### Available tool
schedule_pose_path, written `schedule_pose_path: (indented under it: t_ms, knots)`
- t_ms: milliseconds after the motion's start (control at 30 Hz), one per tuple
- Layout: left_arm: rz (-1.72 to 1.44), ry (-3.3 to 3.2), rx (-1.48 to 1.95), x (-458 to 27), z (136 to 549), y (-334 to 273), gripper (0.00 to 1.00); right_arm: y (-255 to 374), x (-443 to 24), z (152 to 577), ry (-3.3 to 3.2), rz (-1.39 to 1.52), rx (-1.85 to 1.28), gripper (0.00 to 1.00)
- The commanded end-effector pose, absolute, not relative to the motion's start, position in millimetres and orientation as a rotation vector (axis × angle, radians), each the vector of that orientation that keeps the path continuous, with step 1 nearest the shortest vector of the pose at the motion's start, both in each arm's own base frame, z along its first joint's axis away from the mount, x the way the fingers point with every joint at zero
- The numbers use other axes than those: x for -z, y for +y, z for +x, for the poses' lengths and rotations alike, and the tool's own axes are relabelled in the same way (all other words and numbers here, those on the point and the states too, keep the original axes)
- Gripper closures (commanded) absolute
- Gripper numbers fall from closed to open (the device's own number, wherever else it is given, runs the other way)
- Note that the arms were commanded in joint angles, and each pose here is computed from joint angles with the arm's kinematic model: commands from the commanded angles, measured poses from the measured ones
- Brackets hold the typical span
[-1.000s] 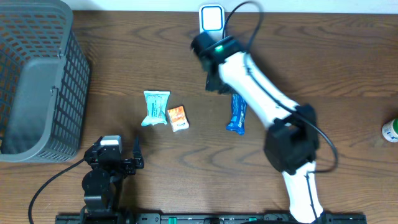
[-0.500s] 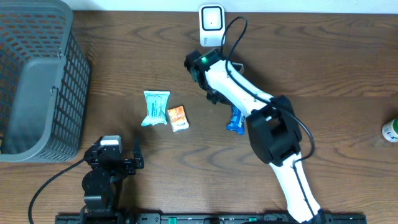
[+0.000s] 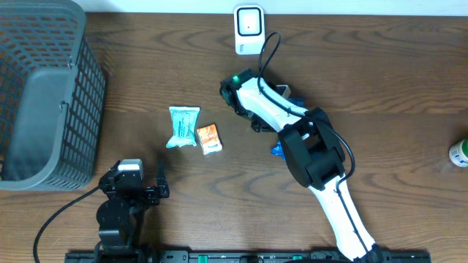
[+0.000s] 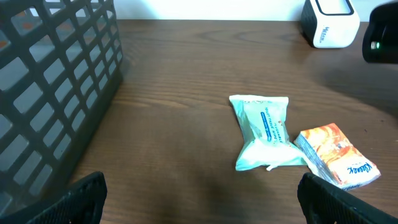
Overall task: Scan the item barcode
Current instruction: 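Move the right gripper to the blue bar and grasp it, then lift the blue bar and hold it before the white scanner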
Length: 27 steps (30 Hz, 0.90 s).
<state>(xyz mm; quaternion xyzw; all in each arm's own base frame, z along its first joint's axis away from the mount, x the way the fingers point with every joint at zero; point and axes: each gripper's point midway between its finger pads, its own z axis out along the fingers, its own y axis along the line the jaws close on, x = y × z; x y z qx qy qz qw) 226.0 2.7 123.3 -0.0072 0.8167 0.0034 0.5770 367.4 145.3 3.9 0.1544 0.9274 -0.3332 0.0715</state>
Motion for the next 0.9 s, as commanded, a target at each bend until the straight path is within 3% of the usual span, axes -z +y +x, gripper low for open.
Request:
schedule_pose_path:
  t_ms: [0, 200, 467, 767, 867]
  knots:
    - [-0.017, 1.936, -0.035, -113, 225, 6, 0.02, 140, 20, 347, 2.834, 0.467, 1.088, 0.99]
    - [-0.017, 1.936, -0.035, -113, 225, 6, 0.02, 148, -18, 352, 2.892, 0.424, 1.046, 0.99]
    - [-0.017, 1.936, -0.035, -113, 225, 6, 0.02, 207, -86, 358, 3.211, 0.361, 0.355, 0.98]
    - [-0.017, 1.936, -0.035, -113, 225, 6, 0.02, 227, -136, 385, 3.075, 0.425, 0.010, 0.99]
    - [-0.017, 1.936, -0.035, -113, 225, 6, 0.02, 235, -146, 400, 2.972, 0.602, -0.080, 0.99]
